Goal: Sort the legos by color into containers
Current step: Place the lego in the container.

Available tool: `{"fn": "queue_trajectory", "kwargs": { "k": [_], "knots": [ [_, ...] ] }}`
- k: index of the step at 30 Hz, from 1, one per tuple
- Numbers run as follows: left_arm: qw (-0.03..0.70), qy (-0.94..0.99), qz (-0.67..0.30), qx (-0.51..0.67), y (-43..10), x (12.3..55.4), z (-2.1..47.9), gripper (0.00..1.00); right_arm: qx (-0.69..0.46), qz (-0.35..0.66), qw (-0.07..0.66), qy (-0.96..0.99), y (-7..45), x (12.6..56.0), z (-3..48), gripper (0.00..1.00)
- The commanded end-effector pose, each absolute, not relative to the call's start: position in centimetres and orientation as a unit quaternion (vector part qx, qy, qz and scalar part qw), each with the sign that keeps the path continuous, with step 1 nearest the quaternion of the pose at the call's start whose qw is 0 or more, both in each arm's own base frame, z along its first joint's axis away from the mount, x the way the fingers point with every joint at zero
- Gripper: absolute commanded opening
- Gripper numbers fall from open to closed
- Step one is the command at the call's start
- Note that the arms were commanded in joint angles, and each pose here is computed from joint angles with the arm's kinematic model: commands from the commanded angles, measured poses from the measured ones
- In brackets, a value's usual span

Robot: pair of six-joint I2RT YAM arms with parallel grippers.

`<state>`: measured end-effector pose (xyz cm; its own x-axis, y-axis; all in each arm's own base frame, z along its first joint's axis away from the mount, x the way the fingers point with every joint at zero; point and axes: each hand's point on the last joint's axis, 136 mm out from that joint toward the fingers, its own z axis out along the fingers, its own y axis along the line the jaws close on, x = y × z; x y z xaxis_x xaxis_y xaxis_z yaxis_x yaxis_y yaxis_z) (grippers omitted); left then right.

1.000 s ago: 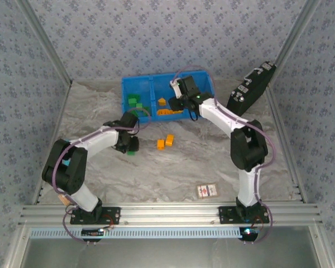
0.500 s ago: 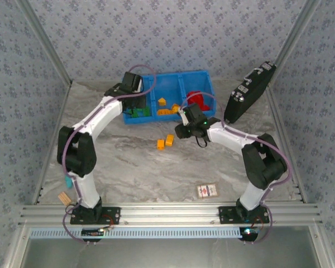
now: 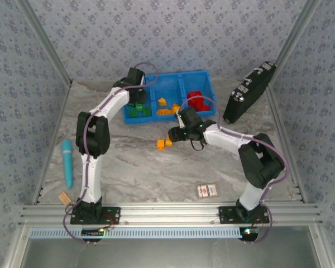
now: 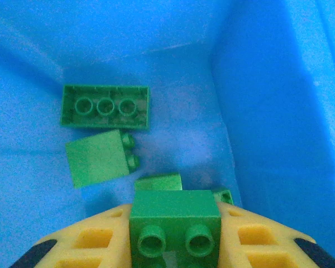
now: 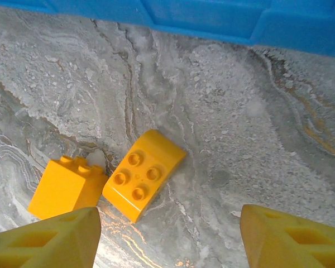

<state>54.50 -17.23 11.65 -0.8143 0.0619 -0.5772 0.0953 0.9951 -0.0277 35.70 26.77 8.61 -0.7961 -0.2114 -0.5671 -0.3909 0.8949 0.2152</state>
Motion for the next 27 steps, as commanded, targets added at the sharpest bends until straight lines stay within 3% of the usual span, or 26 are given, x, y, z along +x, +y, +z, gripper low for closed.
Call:
{"fn": "queue_trajectory", "kwargs": {
  "k": [1,7,17,27],
  "knots": [
    [0.301,0.952,-0.029,0.051,-17.2,55.5,11.8,0.31,-0.121,0.169,0.238,0.949,27.4,35.3,7.7,0.69],
    [0.289,0.956,-0.015,0.051,-16.7,56.0,9.8,0.35,-0.056,0.16,0.239,0.956,27.6,35.0,6.6,0.68],
    [0.277,0.959,-0.03,0.048,-17.2,56.1,8.4,0.51,-0.015,0.148,0.259,0.954,29.2,36.6,6.6,0.67],
    [0.327,0.942,-0.041,0.066,-17.8,54.6,15.8,0.54,-0.01,0.121,0.235,0.964,29.4,37.7,4.2,0.64]
  ]
}}
